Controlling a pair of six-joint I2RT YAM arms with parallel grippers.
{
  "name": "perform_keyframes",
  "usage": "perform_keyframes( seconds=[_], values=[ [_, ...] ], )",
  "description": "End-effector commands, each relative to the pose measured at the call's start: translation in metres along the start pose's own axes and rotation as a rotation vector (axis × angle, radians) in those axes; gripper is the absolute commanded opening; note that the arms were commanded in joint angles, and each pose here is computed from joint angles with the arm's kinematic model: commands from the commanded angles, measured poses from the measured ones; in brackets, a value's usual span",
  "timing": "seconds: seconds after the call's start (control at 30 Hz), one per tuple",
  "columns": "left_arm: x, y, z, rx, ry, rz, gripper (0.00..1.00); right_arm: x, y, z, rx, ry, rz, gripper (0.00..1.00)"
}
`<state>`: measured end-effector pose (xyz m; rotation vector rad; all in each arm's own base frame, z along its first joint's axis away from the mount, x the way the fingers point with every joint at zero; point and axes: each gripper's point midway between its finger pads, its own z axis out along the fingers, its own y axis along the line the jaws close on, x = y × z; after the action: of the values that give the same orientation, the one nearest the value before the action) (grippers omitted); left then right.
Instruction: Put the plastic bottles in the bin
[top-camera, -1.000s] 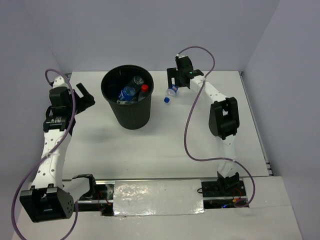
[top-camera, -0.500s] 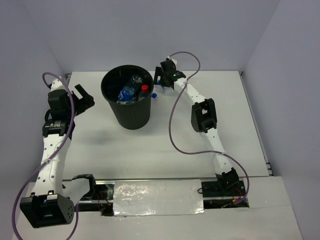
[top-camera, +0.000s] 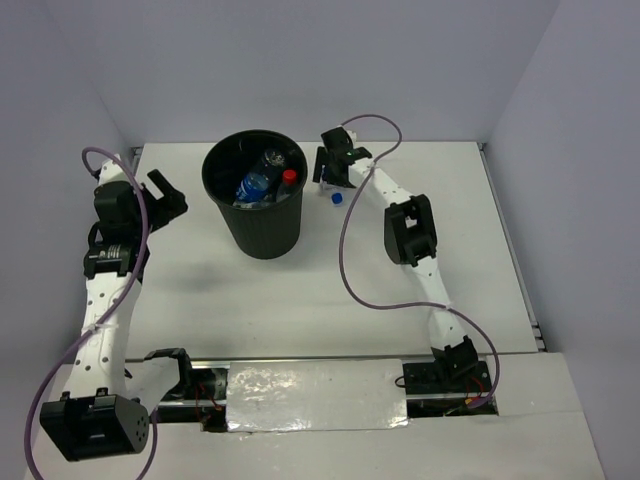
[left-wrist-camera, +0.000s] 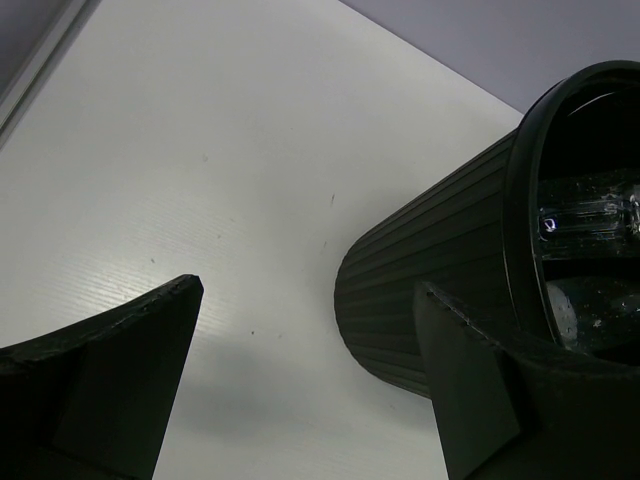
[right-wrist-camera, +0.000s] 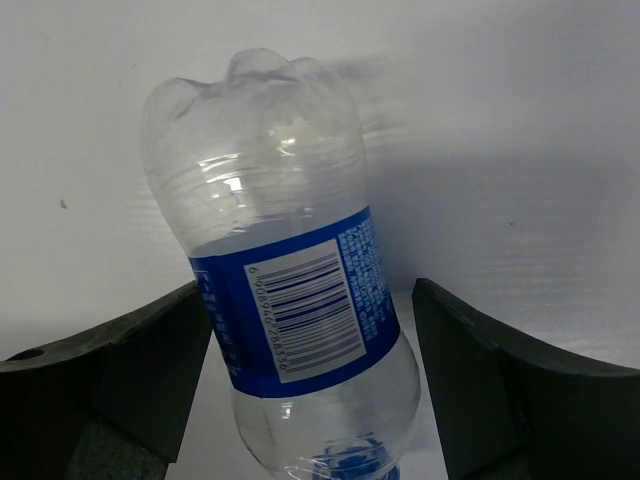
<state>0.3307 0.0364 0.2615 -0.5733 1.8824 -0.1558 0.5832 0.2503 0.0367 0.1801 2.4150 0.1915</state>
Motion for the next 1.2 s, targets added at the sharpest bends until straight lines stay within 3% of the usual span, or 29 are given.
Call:
perform_keyframes(
  seconds=[0.0, 0.07, 0.2, 0.33, 0.5, 0.57, 0.6, 0.7, 0.77, 0.9, 1.03, 1.13, 1.17],
  values=[
    [-0.018, -0.006, -0.007, 0.028, -0.067, -0.001, 0.99, -0.02, 0.004, -0.032, 0.012, -0.057, -0.017, 0.85],
    [-0.017, -0.006, -0.007, 0.026, -0.066, -0.006, 0.99, -0.021, -0.002, -0.036, 0.039, -0.062, -0.031, 0.79],
    [-0.012, -0.005, -0.005, 0.022, -0.046, -0.022, 0.99, -0.007, -0.023, -0.037, 0.116, -0.036, -0.082, 0.52],
    [-0.009, 0.0, -0.008, -0.016, -0.022, -0.044, 0.99, -0.013, -0.033, -0.062, 0.111, -0.083, -0.148, 0.39],
    [-0.019, 0.003, -0.026, -0.053, -0.049, -0.079, 0.99, -0.073, -0.022, -0.173, -0.019, -0.288, -0.218, 0.29],
    [-0.022, 0.003, -0.033, -0.059, -0.054, -0.093, 0.99, -0.09, -0.005, -0.218, -0.116, -0.37, -0.292, 0.28],
    [-0.024, 0.003, -0.038, -0.058, -0.061, -0.093, 0.99, -0.113, 0.009, -0.27, -0.201, -0.477, -0.307, 0.28],
    [-0.026, 0.004, -0.048, -0.058, -0.08, -0.099, 0.99, -0.123, 0.052, -0.355, -0.365, -0.616, -0.422, 0.31],
    [-0.025, 0.004, -0.052, -0.056, -0.084, -0.098, 0.99, -0.125, 0.07, -0.387, -0.415, -0.656, -0.465, 0.31],
    [-0.024, 0.006, -0.059, -0.063, -0.084, -0.102, 0.99, -0.092, 0.131, -0.421, -0.645, -0.62, -0.56, 0.33],
    [-0.017, 0.005, -0.055, -0.053, -0.062, -0.103, 0.99, -0.068, 0.182, -0.42, -0.763, -0.562, -0.62, 0.34],
    [-0.016, 0.01, -0.052, -0.083, -0.055, -0.101, 0.99, -0.062, 0.217, -0.41, -0.817, -0.528, -0.627, 0.42],
    [-0.016, 0.01, -0.051, -0.086, -0.052, -0.101, 1.0, -0.061, 0.221, -0.407, -0.814, -0.525, -0.635, 0.52]
  ],
)
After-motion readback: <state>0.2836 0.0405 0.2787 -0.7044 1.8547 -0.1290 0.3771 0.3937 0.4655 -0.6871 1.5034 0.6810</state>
